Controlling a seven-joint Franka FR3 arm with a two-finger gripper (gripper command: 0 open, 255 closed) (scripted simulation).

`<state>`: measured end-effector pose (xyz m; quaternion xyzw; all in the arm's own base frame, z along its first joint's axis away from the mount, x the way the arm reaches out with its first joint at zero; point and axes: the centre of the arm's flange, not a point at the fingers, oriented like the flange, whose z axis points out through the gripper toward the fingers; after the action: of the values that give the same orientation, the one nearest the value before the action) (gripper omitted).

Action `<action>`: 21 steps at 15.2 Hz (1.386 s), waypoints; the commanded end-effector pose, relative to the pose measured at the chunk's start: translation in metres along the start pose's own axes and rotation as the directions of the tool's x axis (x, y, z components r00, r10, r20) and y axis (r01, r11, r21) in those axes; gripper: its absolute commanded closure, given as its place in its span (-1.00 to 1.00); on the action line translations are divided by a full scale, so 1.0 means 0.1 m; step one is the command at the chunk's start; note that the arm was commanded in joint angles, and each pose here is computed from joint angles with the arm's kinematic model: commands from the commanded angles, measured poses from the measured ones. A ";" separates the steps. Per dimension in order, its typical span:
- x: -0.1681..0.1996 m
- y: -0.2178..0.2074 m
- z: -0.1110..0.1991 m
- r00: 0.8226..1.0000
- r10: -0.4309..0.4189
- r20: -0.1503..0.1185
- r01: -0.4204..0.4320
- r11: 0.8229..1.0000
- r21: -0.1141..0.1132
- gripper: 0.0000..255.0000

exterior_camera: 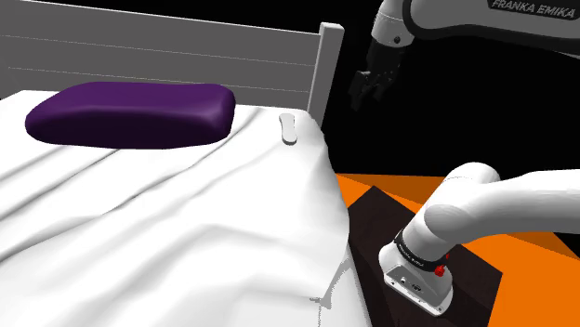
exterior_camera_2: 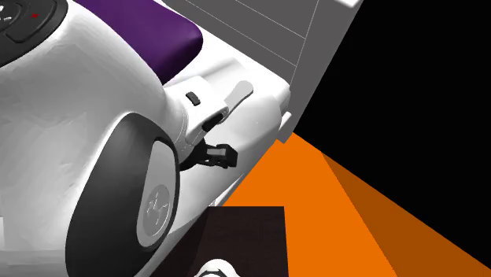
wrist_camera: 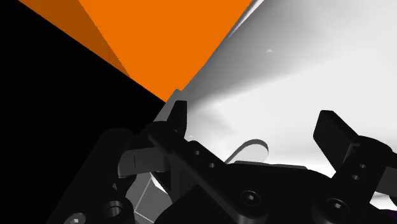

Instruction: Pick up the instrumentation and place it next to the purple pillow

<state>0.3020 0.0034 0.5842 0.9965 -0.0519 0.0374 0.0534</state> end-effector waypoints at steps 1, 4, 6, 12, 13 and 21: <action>0.00 0.00 0.00 1.000 0.000 0.000 0.000 1.000 0.000 -1.00; 0.32 -0.08 0.24 0.999 0.053 0.011 -0.053 0.999 0.006 -1.00; 0.54 -0.12 0.40 0.996 0.087 0.018 -0.088 0.996 0.010 -1.00; 1.18 -0.20 0.88 0.981 0.191 0.041 -0.192 0.981 0.020 -1.00; 1.29 -0.21 0.96 0.977 0.208 0.045 -0.209 0.978 0.021 -1.00; 2.14 -0.21 1.63 0.937 0.341 0.077 -0.344 0.938 0.030 -1.00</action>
<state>0.5154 -0.0110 0.4431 0.9759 -0.2165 0.0130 0.0242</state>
